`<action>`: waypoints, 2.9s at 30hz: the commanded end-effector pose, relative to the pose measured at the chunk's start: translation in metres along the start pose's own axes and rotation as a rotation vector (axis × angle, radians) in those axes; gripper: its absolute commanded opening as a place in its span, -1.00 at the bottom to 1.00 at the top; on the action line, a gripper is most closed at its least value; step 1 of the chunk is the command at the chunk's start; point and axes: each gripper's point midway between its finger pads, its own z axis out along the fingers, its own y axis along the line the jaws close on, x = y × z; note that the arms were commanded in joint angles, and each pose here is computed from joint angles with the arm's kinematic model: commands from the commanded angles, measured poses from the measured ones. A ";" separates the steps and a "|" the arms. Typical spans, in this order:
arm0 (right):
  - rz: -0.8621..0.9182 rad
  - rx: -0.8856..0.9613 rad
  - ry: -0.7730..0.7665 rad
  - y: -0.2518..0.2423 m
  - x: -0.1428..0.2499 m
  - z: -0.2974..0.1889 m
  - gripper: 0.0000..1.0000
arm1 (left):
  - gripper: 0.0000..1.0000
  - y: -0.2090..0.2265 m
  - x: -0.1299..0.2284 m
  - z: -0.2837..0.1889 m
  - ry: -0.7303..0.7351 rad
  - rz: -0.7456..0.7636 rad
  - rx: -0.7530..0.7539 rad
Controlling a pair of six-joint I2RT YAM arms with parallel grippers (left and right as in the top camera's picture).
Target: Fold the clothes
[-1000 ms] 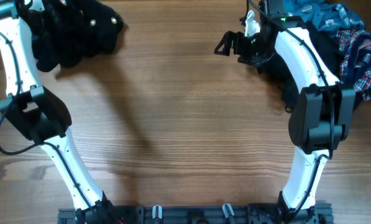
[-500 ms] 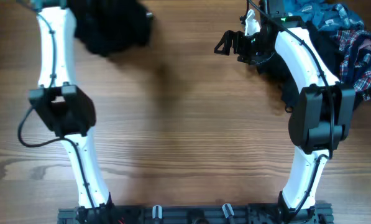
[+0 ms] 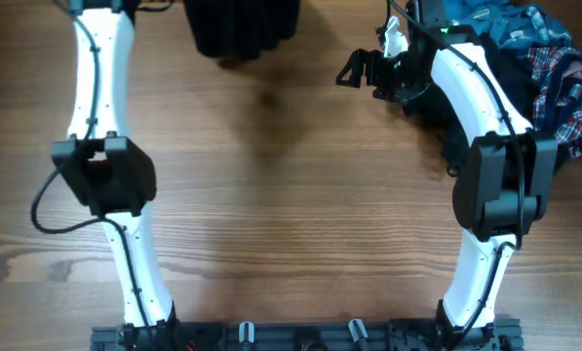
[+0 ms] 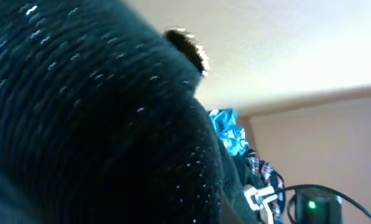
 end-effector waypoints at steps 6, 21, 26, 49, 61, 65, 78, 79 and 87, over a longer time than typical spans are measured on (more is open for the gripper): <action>-0.007 -0.017 0.007 0.005 0.002 0.001 0.99 | -0.92 0.038 -0.028 -0.089 -0.064 -0.027 -0.052; -0.005 -0.016 0.010 0.005 0.003 0.001 0.99 | -0.92 0.062 -0.023 -0.105 -0.046 0.019 -0.094; -0.005 -0.016 0.012 0.005 0.003 0.001 1.00 | -0.92 0.080 -0.014 -0.120 -0.016 0.057 -0.137; -0.015 -0.018 0.003 0.005 0.001 0.001 0.99 | -0.90 0.237 -0.012 -0.261 -0.101 -0.083 -0.989; -0.034 -0.017 0.006 0.005 0.002 0.001 0.99 | 0.92 0.260 -0.011 -0.306 -0.135 -0.123 -1.141; -0.034 -0.018 0.005 0.005 0.002 0.001 0.99 | 0.74 0.264 -0.012 -0.315 -0.156 -0.143 -1.109; -0.001 -0.017 0.012 0.005 0.003 0.001 0.99 | -0.87 0.193 -0.072 -0.185 -0.239 0.204 -0.816; 0.000 -0.016 0.013 0.005 0.004 0.001 0.99 | -0.88 0.194 -0.068 -0.176 -0.216 0.222 -0.818; -0.017 -0.010 0.034 0.003 0.009 0.001 0.99 | -0.92 0.229 -0.041 -0.145 -0.115 0.196 -0.900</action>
